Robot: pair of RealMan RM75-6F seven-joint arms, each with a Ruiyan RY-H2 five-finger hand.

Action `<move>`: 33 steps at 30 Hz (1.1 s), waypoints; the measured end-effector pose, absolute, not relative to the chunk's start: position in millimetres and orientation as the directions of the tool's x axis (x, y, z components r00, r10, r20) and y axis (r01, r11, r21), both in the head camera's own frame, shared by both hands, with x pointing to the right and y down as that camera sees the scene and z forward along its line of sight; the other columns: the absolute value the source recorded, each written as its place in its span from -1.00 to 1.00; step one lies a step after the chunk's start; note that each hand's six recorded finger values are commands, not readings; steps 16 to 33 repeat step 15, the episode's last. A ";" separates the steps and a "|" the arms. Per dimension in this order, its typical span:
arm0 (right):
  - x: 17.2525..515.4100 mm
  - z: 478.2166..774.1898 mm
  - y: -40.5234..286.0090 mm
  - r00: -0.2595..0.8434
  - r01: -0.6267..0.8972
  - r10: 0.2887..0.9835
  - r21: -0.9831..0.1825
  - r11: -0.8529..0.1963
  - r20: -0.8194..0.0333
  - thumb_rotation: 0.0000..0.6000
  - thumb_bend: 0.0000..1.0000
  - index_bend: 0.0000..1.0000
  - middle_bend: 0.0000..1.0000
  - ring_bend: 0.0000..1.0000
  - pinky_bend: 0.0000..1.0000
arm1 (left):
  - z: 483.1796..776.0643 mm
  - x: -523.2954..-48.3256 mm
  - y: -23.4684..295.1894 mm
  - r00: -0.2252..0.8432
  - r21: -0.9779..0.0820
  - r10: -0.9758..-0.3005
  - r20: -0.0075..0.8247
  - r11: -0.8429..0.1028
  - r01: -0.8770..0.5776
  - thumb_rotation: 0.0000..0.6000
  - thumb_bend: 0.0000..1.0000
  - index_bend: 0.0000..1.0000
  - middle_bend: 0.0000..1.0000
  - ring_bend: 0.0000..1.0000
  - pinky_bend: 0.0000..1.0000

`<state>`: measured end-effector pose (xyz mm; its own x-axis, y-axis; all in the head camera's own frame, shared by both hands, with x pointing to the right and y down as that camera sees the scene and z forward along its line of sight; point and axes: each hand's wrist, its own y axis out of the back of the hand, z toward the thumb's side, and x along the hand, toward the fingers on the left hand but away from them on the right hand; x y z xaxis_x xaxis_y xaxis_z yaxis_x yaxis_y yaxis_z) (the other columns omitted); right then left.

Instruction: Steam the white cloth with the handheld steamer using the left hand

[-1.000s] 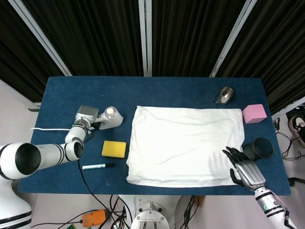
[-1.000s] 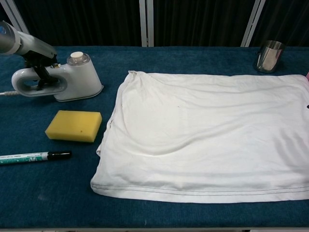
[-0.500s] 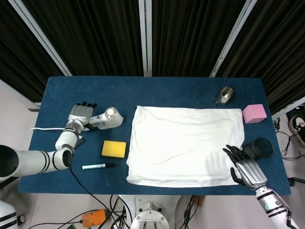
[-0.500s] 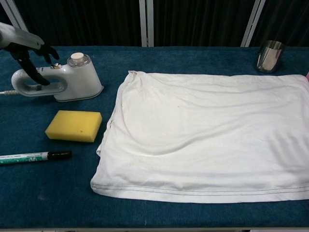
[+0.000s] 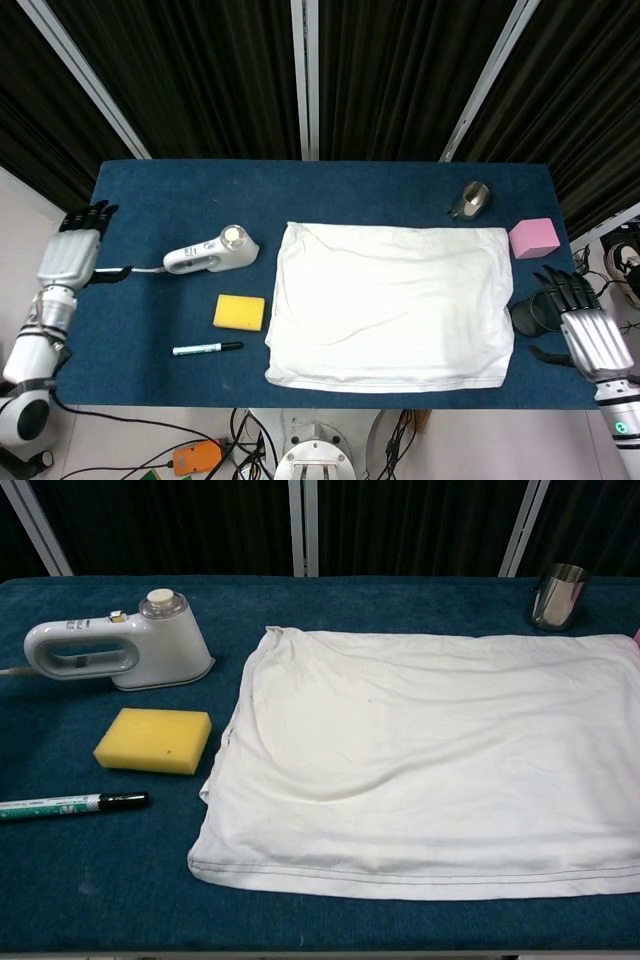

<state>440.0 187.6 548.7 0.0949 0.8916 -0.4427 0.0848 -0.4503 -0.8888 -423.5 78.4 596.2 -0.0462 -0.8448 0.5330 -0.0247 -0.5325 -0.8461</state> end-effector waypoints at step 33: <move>477.9 525.0 226.0 -0.016 0.100 0.926 -0.922 -0.374 -0.377 1.00 -0.64 -1.00 -0.99 -1.00 -0.98 | 548.2 -475.3 218.5 -0.058 -0.903 -0.905 0.422 -0.414 -0.116 0.92 -0.72 -0.97 -0.94 -1.00 -0.94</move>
